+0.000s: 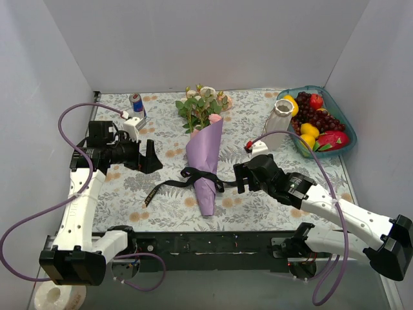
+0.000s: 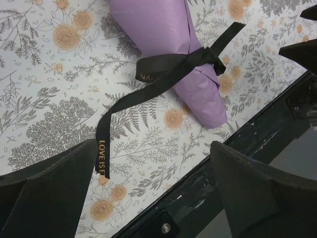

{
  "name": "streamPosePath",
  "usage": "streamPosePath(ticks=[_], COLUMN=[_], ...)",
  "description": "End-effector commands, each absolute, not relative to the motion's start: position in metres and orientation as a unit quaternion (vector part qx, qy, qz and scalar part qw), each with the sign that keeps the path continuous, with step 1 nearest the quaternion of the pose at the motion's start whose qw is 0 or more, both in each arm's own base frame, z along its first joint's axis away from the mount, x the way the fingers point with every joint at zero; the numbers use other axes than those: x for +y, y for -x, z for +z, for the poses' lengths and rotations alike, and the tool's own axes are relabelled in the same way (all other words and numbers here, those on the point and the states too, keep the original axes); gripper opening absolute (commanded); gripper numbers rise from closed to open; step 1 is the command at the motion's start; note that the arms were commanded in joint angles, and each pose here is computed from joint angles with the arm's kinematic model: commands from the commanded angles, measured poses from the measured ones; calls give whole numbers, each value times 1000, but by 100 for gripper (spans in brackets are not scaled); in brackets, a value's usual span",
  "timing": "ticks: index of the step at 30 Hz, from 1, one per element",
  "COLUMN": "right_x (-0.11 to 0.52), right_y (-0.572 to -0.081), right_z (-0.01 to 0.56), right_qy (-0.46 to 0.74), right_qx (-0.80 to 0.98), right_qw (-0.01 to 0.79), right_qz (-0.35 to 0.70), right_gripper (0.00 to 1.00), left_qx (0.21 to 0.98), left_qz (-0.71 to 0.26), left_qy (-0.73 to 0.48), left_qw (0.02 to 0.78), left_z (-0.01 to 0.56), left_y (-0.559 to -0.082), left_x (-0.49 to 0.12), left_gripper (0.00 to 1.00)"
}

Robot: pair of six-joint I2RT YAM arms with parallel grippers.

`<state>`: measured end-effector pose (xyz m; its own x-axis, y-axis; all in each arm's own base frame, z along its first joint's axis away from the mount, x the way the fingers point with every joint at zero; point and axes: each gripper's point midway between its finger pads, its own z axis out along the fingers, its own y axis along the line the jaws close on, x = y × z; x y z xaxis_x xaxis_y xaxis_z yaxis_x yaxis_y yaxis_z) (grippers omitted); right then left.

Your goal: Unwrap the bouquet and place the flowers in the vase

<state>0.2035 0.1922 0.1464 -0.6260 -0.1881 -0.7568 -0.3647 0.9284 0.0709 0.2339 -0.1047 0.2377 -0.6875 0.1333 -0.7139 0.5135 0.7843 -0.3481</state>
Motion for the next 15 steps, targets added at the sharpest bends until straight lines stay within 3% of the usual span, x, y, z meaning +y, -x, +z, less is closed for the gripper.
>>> streamPosePath(ticks=[1, 9, 15], right_x=[202, 202, 220], right_y=[-207, -214, -220], right_z=[139, 82, 62], right_qy=[189, 269, 282], right_qx=[884, 894, 890], right_qw=[412, 356, 353], right_qz=[117, 39, 58], right_gripper=[97, 76, 74], left_qx=[871, 870, 865], left_qz=[-273, -267, -262], left_qy=[-219, -275, -318], left_qw=[346, 310, 288], left_z=[223, 181, 149], left_y=[-231, -233, -243], left_x=[-106, -107, -117], left_gripper=[98, 98, 98])
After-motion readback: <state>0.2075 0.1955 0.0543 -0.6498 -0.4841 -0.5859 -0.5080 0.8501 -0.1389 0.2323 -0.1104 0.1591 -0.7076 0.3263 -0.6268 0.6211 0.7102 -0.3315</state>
